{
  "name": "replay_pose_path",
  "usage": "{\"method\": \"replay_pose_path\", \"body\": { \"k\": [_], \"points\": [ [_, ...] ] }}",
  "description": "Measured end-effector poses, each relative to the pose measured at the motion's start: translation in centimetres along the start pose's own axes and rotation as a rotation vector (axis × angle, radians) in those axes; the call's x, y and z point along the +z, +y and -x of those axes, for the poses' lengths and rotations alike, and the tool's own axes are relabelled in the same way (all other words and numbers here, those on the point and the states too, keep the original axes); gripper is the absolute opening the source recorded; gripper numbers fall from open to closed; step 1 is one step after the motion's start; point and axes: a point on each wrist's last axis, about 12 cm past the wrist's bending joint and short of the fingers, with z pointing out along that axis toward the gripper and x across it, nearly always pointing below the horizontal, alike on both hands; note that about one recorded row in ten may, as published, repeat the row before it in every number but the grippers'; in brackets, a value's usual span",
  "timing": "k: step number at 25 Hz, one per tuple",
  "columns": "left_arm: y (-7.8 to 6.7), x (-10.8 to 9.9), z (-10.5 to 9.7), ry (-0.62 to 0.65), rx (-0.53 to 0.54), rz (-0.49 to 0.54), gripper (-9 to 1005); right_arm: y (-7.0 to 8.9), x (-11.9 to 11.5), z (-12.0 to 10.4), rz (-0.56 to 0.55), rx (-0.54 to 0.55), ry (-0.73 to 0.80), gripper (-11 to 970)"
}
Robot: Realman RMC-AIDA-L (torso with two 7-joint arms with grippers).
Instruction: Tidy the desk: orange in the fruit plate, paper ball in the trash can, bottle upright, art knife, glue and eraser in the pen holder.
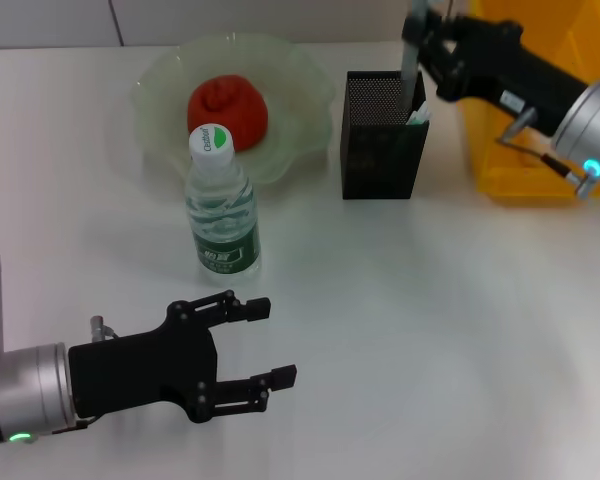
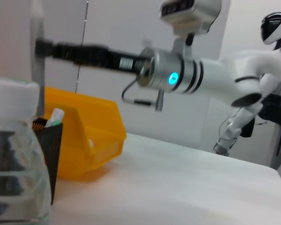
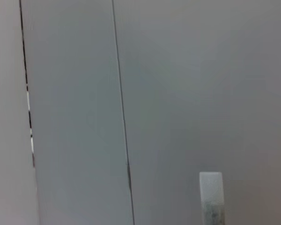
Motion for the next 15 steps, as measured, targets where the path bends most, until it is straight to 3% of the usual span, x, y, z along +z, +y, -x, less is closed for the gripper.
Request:
{"method": "replay_pose_path", "body": {
  "k": [6,10,15],
  "points": [
    [0.1,0.3,0.5,-0.016,0.012,-0.02,798,0.5,-0.9,-1.4,0.009,-0.038,0.005,167],
    [0.3,0.6,0.9,-0.021,0.021,-0.034,798,0.6,-2.2,-1.3,0.008,-0.008,-0.044,186],
    [0.3,0.8,1.4,-0.041,0.032,-0.066,798,0.6,-5.5,-0.2,0.058,0.099,-0.143,383]
  ]
}}
